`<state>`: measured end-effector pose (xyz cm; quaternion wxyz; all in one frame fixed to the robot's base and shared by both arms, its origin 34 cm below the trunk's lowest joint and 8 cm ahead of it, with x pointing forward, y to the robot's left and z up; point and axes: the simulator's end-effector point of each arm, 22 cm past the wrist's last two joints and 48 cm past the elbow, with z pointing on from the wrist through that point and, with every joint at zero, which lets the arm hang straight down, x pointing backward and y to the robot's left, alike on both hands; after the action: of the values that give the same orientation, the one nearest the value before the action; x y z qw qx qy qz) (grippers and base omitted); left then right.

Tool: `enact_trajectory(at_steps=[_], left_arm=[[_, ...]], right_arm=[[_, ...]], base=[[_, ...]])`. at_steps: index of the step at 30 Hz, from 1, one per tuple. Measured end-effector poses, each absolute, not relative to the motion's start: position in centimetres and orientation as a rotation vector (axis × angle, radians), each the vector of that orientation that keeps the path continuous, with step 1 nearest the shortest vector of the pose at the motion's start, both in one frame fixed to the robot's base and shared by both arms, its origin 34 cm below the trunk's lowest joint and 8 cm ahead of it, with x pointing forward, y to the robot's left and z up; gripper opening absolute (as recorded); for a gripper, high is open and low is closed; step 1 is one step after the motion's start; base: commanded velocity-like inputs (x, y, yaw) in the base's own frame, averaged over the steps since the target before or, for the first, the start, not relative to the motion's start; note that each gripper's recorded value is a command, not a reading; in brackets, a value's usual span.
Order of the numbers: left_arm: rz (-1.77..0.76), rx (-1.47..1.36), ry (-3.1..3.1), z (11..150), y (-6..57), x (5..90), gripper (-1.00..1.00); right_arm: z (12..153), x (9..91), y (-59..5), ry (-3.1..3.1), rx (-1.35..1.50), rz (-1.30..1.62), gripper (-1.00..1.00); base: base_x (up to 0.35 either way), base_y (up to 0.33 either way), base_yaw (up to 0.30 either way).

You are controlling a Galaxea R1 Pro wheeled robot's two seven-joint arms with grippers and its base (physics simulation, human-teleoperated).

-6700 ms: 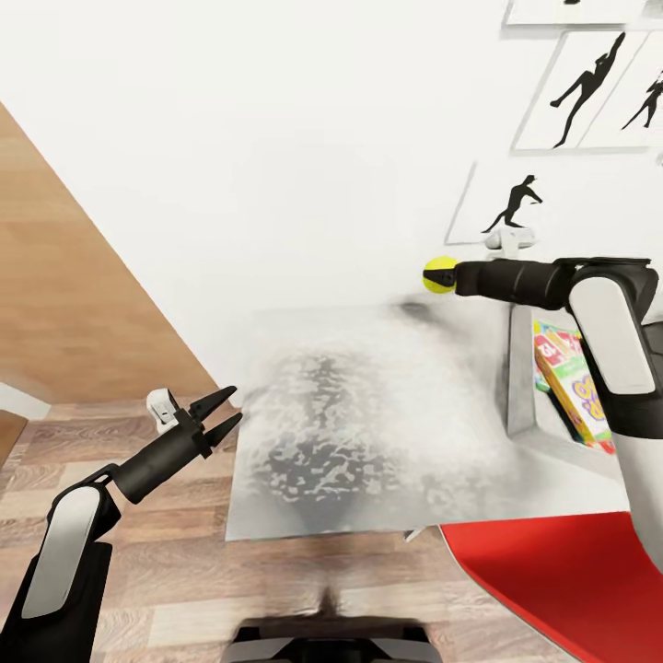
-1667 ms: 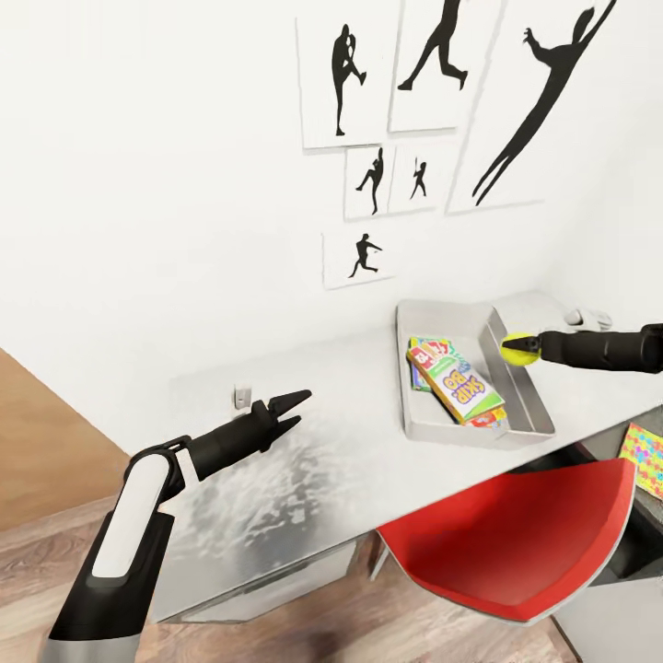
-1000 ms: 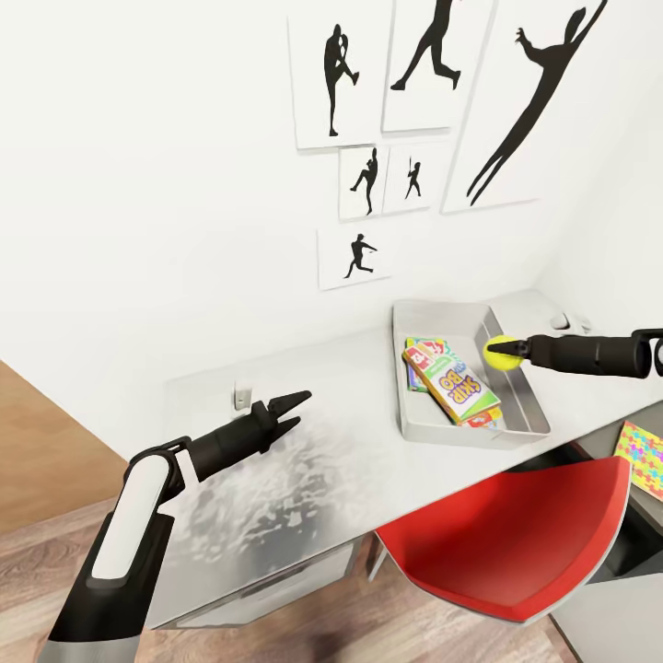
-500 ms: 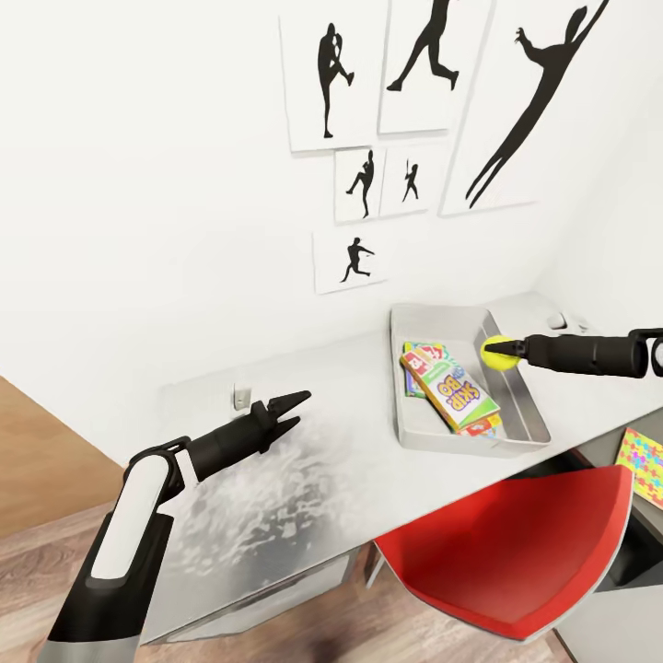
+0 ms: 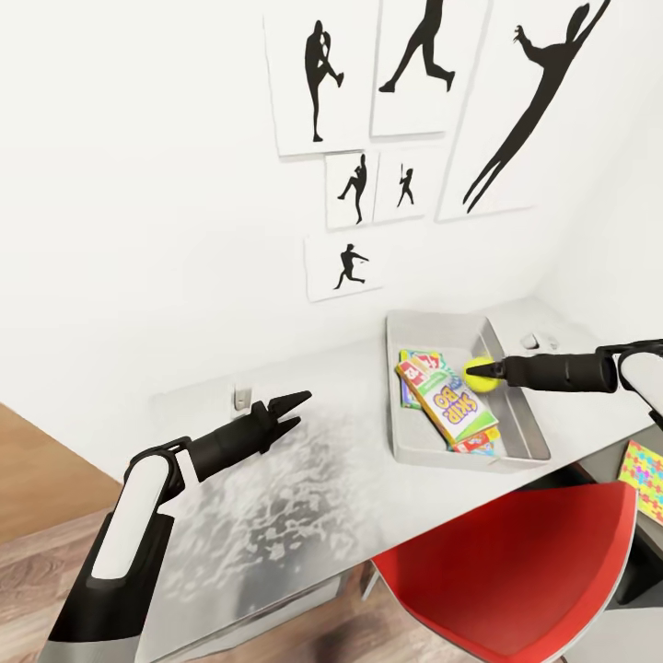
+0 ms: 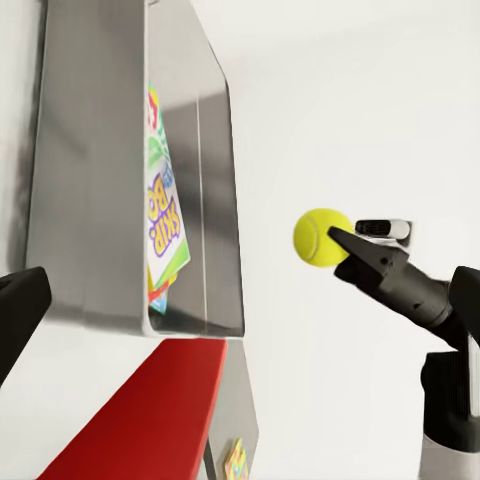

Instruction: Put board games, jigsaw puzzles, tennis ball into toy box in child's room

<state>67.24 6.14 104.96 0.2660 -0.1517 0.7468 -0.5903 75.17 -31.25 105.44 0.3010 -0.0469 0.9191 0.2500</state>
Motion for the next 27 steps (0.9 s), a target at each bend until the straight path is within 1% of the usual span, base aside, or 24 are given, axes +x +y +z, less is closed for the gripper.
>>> enact_trajectory(at_steps=[10,20,27], left_arm=[[-1.594,-0.410,2.017,105.0,6.1,67.2,1.00],[-1.594,-0.409,2.017,105.0,6.1,67.3,1.00],[-1.594,-0.410,2.017,105.0,6.1,67.2,1.00]], right_arm=[[103.1,73.8,-29.7,2.489,-0.150,0.689,-1.00],[98.5,70.8,-25.2,2.588,-0.275,0.709,-1.00],[97.5,70.6,-23.7,2.598,-0.317,0.696,-1.00]], base=[[0.010,-0.005,0.000],[0.001,-0.001,0.000],[0.000,0.000,0.000]])
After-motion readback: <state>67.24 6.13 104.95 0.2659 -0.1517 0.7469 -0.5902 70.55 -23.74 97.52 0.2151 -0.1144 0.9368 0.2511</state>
